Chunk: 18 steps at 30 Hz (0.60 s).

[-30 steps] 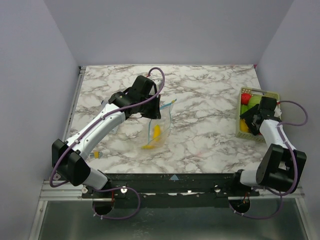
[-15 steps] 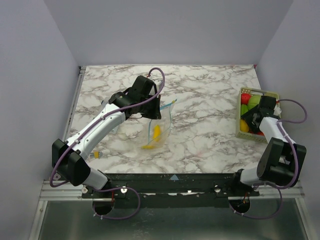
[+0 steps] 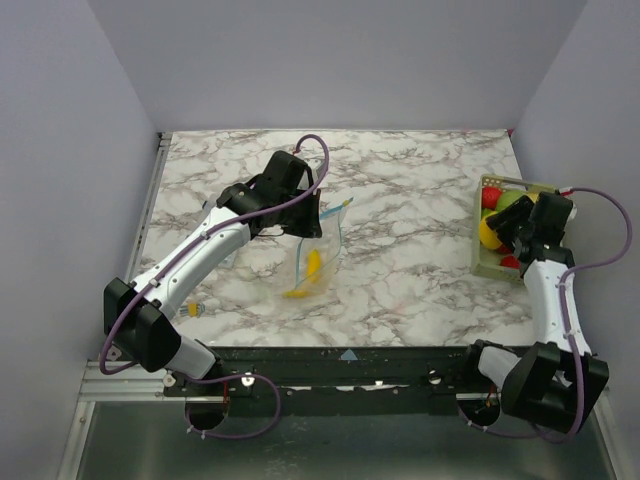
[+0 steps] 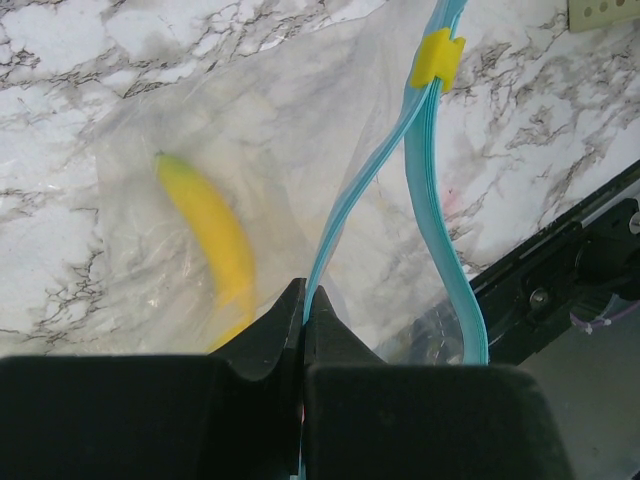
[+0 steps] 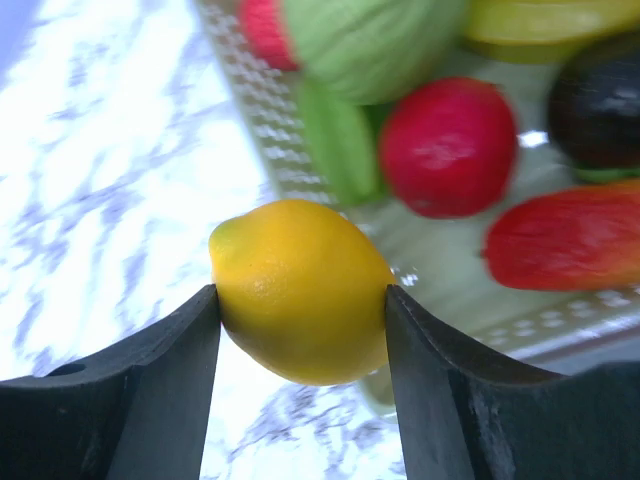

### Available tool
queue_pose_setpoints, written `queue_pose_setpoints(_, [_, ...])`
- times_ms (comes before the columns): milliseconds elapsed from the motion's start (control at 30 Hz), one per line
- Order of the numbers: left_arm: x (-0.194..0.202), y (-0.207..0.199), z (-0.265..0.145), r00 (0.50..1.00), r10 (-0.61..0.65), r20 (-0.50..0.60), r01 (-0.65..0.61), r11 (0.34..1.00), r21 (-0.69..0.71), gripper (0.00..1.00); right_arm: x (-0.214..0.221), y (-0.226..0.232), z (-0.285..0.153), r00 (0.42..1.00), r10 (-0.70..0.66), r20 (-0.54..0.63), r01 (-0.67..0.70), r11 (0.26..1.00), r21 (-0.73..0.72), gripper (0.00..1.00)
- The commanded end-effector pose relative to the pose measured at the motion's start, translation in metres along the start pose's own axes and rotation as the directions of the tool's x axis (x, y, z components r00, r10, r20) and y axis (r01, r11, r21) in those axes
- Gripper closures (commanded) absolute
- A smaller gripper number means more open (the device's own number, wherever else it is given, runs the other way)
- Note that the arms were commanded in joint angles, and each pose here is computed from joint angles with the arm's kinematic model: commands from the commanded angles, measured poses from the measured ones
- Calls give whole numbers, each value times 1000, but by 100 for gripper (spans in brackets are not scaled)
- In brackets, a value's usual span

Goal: Place the food in the zip-top bag and seal the zipper
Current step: Pick up the fake fruit from the bin, then place the fake fruit in the zipper food storage bag.

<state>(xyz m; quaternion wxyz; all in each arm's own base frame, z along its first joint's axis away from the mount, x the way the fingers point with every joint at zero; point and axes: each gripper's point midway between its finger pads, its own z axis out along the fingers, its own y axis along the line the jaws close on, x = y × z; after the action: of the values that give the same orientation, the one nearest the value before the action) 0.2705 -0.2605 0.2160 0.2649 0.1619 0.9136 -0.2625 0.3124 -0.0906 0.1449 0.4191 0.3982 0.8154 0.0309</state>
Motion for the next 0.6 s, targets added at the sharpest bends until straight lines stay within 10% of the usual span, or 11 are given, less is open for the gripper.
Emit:
queue_pose_setpoints(0, [-1, -1, 0, 1000, 11, 5, -11, 1000, 19, 100, 7, 72, -34, 996, -85, 4, 78, 895, -440, 99])
queue_pose_setpoints(267, [-1, -2, 3, 1000, 2, -4, -2, 1000, 31, 100, 55, 191, -140, 973, -223, -58, 32, 377, -926, 100])
queue_pose_setpoints(500, [-1, 0, 4, 1000, -4, -7, 4, 999, 35, 100, 137, 271, -298, 937, -348, 43, -26, -190, -981, 100])
queue_pose_setpoints(567, [-1, -2, 4, 1000, -6, -8, 6, 999, 45, 100, 158, 282, -321, 929, -365, 62, -36, -255, -966, 100])
